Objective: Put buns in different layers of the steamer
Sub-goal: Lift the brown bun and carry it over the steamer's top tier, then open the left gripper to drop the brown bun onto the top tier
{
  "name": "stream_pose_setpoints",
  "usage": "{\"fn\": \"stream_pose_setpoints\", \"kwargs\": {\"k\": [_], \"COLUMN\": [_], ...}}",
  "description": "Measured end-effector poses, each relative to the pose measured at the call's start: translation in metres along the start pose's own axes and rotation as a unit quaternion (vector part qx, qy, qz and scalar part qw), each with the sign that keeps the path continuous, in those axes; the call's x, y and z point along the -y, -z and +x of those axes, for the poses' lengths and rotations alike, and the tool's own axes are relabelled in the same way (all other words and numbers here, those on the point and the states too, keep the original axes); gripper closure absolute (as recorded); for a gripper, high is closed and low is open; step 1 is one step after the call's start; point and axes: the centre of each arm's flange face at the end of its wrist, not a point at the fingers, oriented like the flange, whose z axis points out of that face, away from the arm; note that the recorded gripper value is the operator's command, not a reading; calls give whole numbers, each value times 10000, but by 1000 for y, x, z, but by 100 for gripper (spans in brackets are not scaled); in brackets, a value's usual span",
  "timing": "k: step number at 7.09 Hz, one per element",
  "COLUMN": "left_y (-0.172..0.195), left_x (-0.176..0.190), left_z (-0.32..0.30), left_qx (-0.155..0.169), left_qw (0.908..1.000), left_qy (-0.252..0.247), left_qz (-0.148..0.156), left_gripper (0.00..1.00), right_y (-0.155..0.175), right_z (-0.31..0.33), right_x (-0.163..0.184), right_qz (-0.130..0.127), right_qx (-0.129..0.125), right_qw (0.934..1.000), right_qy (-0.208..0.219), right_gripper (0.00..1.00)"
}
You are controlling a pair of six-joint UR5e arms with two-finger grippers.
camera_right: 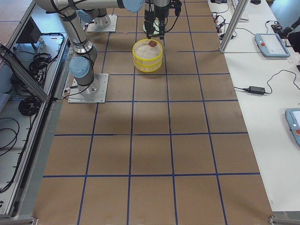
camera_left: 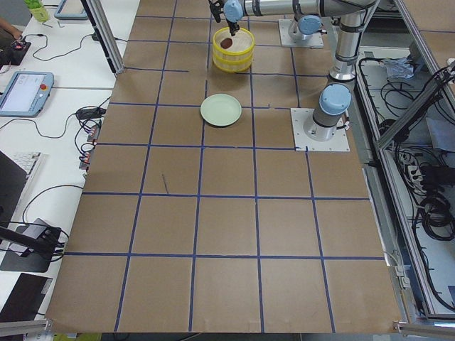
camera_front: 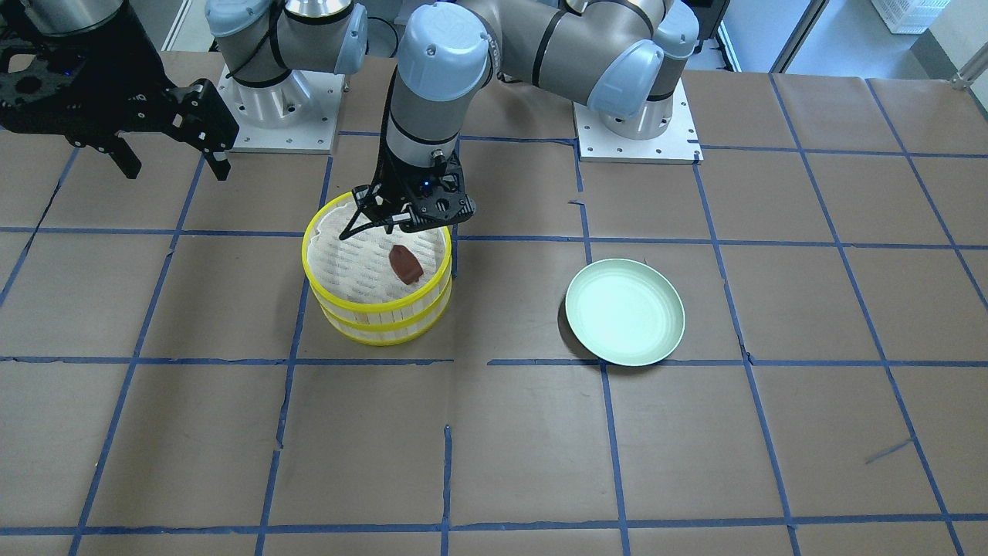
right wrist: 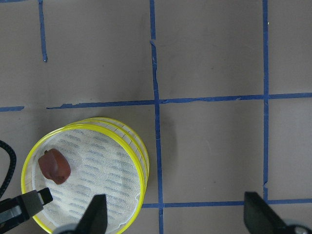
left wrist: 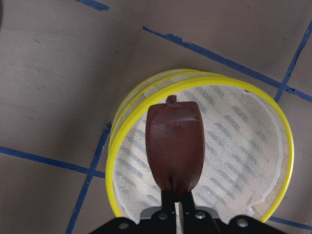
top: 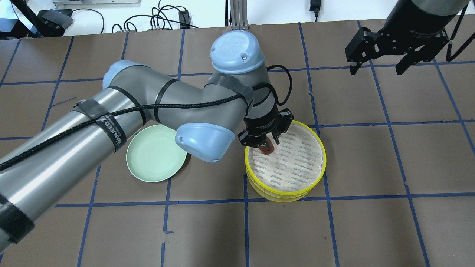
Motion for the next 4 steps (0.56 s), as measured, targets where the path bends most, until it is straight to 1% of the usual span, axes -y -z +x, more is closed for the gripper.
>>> {"fn": "stream_pose_setpoints", "kwargs": {"k": [2,3,4], "left_y": [7,17,36], "left_x": [-18,-13,14], "left_z": [10,8,-5], "left_qx": [-141,-203,-243], "left_qw": [9999,9997,9988], "left_qy": [9,47,187], "left_qz": [64,147,379], "left_gripper": [0,0,0], "right_y": [0,1,2], "right_z": [2,0,-8], "right_x": [0,-1,-4], "right_qz": [-23,-16,-2], "right_qx": [13,40,92], "right_qw": [10000,10000,10000], "right_qy": [-15,-12,4], "right_gripper": [0,0,0]}}
